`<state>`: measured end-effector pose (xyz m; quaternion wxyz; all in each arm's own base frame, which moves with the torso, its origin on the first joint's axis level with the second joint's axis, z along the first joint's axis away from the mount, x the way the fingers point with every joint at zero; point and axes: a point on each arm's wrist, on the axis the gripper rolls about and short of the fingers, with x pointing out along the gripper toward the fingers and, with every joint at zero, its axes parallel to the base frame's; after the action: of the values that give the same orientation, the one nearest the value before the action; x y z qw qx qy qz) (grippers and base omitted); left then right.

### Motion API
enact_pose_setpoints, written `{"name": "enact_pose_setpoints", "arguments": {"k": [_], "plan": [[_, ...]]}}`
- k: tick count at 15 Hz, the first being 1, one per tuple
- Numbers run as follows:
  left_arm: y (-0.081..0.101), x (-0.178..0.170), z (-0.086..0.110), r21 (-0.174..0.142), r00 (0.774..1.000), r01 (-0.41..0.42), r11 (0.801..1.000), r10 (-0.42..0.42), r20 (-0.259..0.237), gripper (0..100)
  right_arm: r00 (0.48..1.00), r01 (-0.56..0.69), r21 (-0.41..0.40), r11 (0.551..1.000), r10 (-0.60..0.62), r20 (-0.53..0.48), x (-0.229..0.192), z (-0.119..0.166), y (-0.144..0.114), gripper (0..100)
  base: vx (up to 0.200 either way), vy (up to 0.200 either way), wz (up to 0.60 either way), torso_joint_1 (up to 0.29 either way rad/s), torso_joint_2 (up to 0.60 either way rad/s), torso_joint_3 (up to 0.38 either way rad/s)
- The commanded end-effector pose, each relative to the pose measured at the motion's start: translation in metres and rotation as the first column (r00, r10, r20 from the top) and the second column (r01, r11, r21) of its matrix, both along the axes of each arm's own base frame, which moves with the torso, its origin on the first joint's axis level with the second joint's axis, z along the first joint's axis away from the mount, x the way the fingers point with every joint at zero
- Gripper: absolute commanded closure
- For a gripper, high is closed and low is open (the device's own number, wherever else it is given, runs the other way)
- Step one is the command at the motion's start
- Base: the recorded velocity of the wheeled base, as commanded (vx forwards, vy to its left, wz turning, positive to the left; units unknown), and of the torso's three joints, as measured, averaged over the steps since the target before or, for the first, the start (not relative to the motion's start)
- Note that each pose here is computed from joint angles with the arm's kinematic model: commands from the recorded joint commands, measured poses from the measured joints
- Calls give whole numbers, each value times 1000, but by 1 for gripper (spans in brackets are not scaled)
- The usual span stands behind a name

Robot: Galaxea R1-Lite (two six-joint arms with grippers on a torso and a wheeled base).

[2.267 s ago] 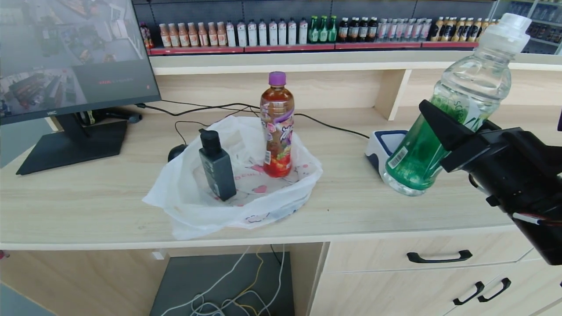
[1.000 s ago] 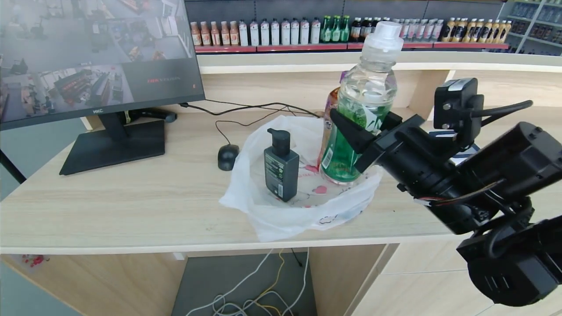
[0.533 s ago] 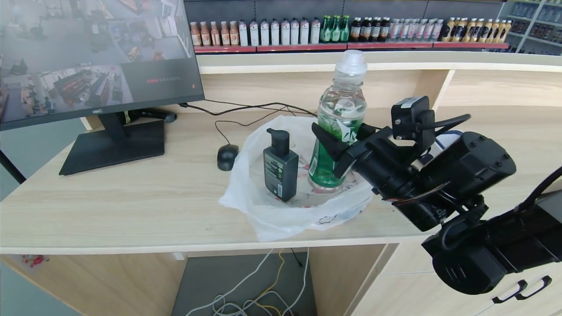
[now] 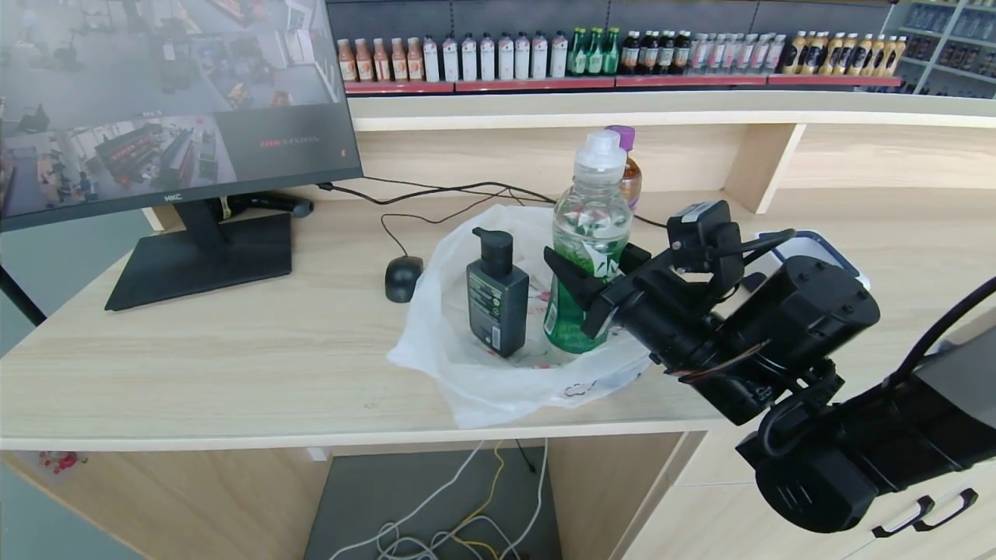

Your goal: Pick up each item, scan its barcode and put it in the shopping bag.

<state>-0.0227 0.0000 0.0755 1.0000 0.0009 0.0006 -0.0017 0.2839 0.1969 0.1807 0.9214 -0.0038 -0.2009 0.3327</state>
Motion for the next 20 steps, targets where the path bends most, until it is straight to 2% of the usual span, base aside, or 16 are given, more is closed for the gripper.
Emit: {"name": "enact_pose_setpoints", "arguments": {"k": [1, 10, 18, 19, 20], "plan": [[0, 0, 0, 0, 1000, 0, 1000, 0, 0, 0, 1000, 0, -9, 1000, 0, -13, 1, -5, 0, 100, 0, 0, 0, 0, 0, 0], [0, 0, 0, 0, 1000, 0, 1000, 0, 0, 0, 998, 1, -35, 999, -3, -55, 8, -22, 5, 100, 0, 0, 0, 0, 0, 0], [0, 0, 0, 0, 1000, 0, 1000, 0, 0, 0, 998, 5, -33, 999, -7, -58, 8, -23, 5, 100, 0, 0, 0, 0, 0, 0], [0, 0, 0, 0, 1000, 0, 1000, 0, 0, 0, 998, 5, -33, 999, -7, -60, 8, -23, 5, 0, 0, 0, 0, 0, 0, 0], [0, 0, 0, 0, 1000, 0, 1000, 0, 0, 0, 997, 1, -26, 1000, -2, -72, 8, -24, 5, 0, 0, 0, 0, 0, 0, 0]]}}
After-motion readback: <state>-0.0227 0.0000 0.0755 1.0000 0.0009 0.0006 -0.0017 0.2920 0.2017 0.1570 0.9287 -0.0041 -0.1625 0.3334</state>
